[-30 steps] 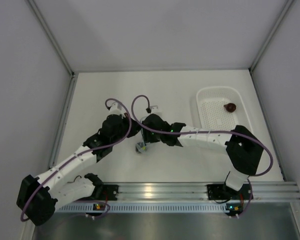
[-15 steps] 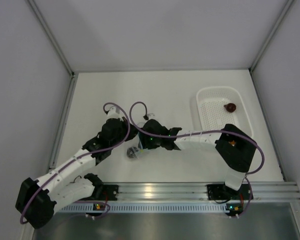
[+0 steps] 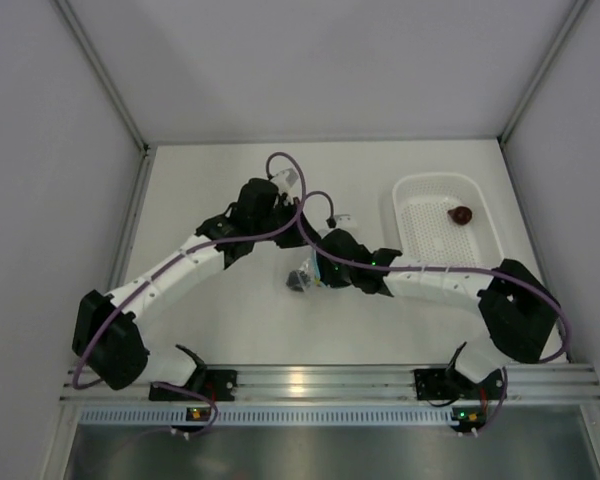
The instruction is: Open the zip-top bag and remove the fake food
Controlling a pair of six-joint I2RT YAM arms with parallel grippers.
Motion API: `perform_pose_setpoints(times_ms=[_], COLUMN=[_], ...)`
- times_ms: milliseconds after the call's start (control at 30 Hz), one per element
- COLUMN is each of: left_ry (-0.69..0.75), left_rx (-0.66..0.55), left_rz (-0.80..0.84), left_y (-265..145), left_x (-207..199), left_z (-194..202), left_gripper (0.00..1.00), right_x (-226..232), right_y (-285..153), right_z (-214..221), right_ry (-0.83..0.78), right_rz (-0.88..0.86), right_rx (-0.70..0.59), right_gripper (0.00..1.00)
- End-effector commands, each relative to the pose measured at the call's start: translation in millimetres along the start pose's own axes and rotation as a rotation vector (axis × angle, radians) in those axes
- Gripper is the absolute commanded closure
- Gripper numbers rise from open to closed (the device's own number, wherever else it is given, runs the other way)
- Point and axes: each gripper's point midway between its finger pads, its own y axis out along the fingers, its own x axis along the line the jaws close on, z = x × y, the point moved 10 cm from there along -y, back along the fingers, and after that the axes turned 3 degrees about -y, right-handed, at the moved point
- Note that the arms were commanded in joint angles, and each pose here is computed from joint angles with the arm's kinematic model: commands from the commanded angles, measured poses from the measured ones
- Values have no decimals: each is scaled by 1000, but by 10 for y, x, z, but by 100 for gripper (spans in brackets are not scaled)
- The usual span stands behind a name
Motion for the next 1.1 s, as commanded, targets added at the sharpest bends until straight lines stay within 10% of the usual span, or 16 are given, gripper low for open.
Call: perform_pose_setpoints(times_ms=[0,200,467,1067], left_ry=[96,183,130,108], left_rx=[129,114,389,326], left_rz=[230,192,174,-17], left_y=[-91,34,556,537], left_x=[-323,-318,-145,178], left_z=[-23,-24,369,540], left_gripper=[100,100,100,100], right_x=[-270,-488,-475,60], right_y=[-111,-240,-71,-155], right_z=[-22,52,171,243], right_ry=[6,86,116,70], right_rz=[40,27,-110,-707], right_rx=[-5,-81,-24,6], right_gripper=[50,50,50,49])
